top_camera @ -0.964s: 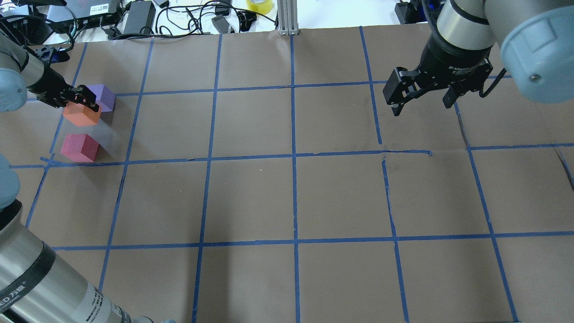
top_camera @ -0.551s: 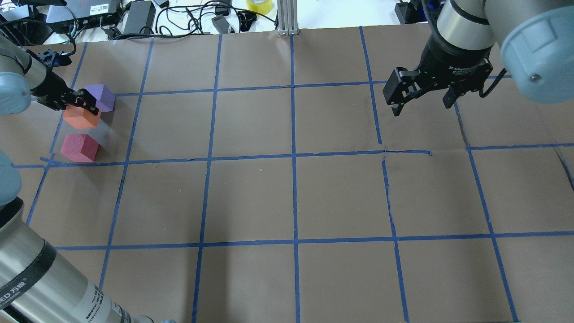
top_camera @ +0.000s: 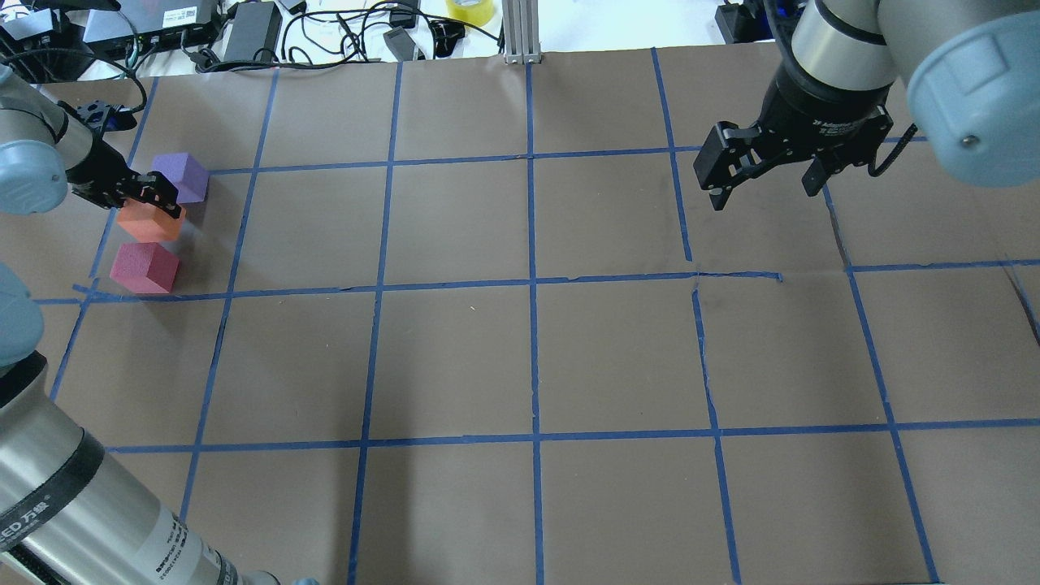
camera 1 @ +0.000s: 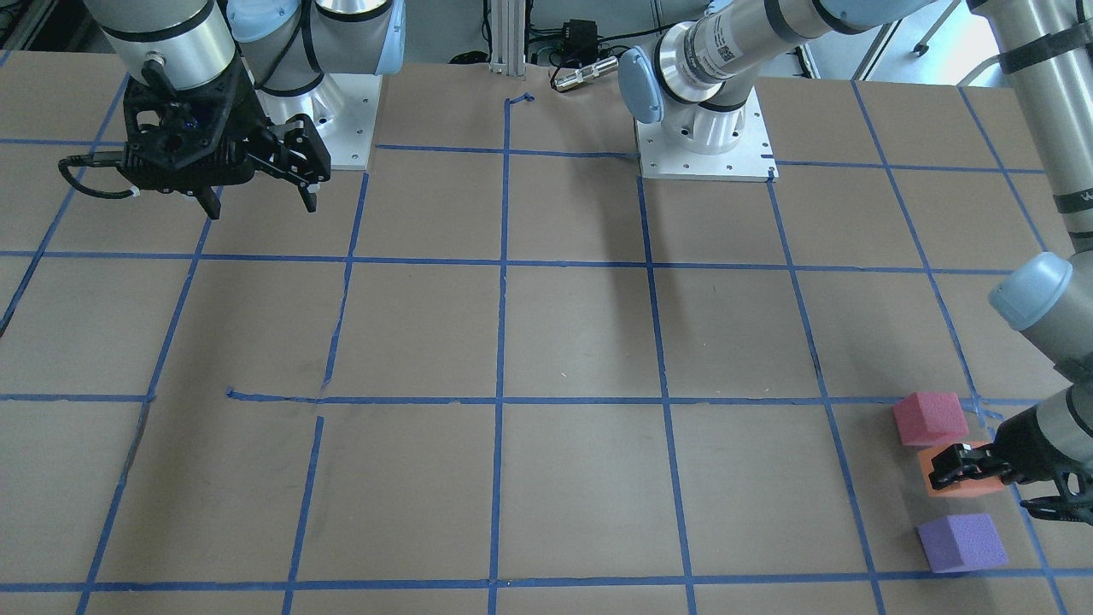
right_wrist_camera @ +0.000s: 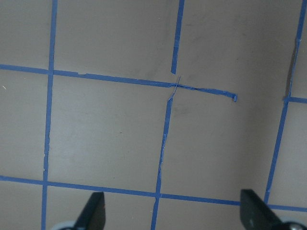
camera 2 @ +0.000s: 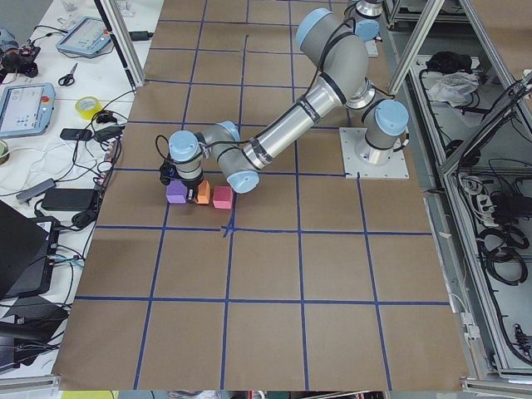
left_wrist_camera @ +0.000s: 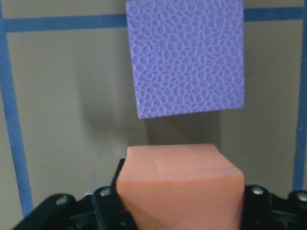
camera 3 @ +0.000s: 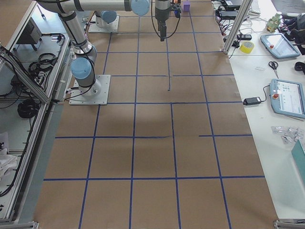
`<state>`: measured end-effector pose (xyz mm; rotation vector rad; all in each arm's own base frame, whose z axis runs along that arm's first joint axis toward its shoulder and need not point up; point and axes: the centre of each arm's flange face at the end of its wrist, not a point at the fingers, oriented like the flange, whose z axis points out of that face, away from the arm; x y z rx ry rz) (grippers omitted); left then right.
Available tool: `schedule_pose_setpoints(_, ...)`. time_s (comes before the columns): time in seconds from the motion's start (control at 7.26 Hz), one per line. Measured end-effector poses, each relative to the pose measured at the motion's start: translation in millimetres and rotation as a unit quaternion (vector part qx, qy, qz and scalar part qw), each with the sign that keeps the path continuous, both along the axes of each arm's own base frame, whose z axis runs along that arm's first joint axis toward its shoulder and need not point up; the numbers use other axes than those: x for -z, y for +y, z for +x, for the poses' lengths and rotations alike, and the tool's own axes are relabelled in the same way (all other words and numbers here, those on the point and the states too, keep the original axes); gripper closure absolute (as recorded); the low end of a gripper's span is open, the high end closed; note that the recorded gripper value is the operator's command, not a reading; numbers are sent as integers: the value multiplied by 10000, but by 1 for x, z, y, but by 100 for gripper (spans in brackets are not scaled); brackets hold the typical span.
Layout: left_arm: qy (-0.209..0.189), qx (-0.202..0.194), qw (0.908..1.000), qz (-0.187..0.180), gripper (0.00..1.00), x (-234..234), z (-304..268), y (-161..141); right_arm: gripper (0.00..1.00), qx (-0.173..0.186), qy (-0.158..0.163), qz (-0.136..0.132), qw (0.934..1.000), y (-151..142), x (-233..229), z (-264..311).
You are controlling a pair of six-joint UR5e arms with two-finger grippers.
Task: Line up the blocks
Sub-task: 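Carry the orange cube with the left gripper between the purple and pink cubes, then lower the orange cube and open the left gripper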
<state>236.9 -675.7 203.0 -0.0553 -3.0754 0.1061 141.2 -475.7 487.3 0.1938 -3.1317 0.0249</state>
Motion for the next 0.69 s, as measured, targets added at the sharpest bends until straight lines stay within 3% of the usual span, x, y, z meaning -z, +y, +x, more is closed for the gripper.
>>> schedule_pose_setpoints(0.28,-62,22,10000,9,12,9,2,-1,0,6,0,0,10000,0,0,0)
schedule_pose_setpoints(0.55,-83,-52,10000,11,0,11,-1,2,0,8,8,15,10000,0,1,-1)
schedule_pose_setpoints(0.69,-87,-147,9999,2,0,4,-6,4,0,5,10,19,10000,0,1,-1)
